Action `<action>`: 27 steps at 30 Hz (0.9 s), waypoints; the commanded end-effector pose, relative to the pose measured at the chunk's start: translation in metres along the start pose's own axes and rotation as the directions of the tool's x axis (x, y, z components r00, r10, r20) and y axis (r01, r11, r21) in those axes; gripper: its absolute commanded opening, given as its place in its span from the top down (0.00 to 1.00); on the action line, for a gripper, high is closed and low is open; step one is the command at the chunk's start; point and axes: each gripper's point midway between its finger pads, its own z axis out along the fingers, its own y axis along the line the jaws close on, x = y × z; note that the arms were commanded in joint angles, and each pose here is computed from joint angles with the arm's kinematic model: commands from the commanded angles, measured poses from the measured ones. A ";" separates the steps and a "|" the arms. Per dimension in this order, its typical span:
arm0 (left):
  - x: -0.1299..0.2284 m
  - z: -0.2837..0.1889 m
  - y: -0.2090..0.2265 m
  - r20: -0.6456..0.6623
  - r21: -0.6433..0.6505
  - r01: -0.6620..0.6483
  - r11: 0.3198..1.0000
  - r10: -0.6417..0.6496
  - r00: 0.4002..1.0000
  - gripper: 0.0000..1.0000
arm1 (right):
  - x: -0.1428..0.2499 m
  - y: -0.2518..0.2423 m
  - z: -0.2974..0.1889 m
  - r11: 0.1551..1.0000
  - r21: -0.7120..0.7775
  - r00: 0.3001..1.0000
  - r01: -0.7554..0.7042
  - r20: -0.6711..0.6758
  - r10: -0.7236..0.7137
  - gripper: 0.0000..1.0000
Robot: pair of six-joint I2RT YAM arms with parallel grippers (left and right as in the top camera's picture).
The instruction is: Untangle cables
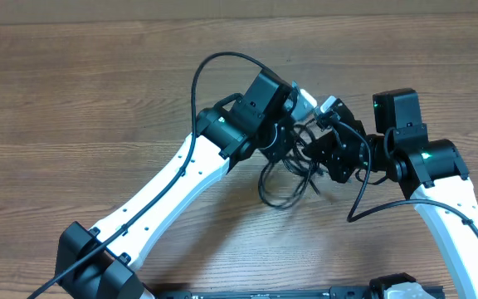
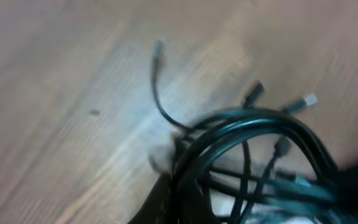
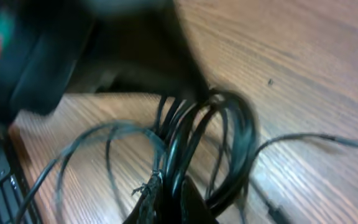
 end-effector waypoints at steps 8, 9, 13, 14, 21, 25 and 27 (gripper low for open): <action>-0.028 -0.016 0.065 0.230 -0.249 0.435 0.865 -0.383 0.894 0.96 | 0.005 0.010 -0.003 0.999 -0.032 1.000 -0.017 -0.020 0.016 0.96; -0.031 -0.017 0.066 0.247 -0.242 0.448 0.860 -0.392 0.886 0.96 | 0.006 0.011 -0.003 0.999 -0.033 1.000 -0.020 -0.024 0.019 0.96; -0.042 -0.023 0.069 0.307 -0.214 0.506 0.836 -0.434 0.847 0.96 | 0.012 0.014 -0.003 0.998 -0.042 0.998 -0.038 -0.046 0.036 0.96; -0.044 -0.023 0.071 0.324 -0.202 0.538 0.818 -0.462 0.825 0.96 | 0.014 0.014 -0.004 0.998 -0.045 0.998 -0.043 -0.052 0.041 0.96; -0.043 -0.029 0.094 0.397 -0.126 0.750 0.649 -0.660 0.638 0.96 | 0.015 0.015 -0.004 0.995 -0.046 0.994 -0.091 -0.060 0.088 0.96; -0.036 -0.033 0.113 0.428 -0.064 0.878 0.474 -0.782 0.453 0.96 | 0.015 0.015 -0.004 0.991 -0.043 0.991 -0.124 -0.062 0.121 0.96; -0.031 -0.035 0.120 0.434 -0.033 0.925 0.379 -0.828 0.355 0.96 | 0.015 0.015 -0.004 0.991 -0.043 0.990 -0.127 -0.062 0.125 0.96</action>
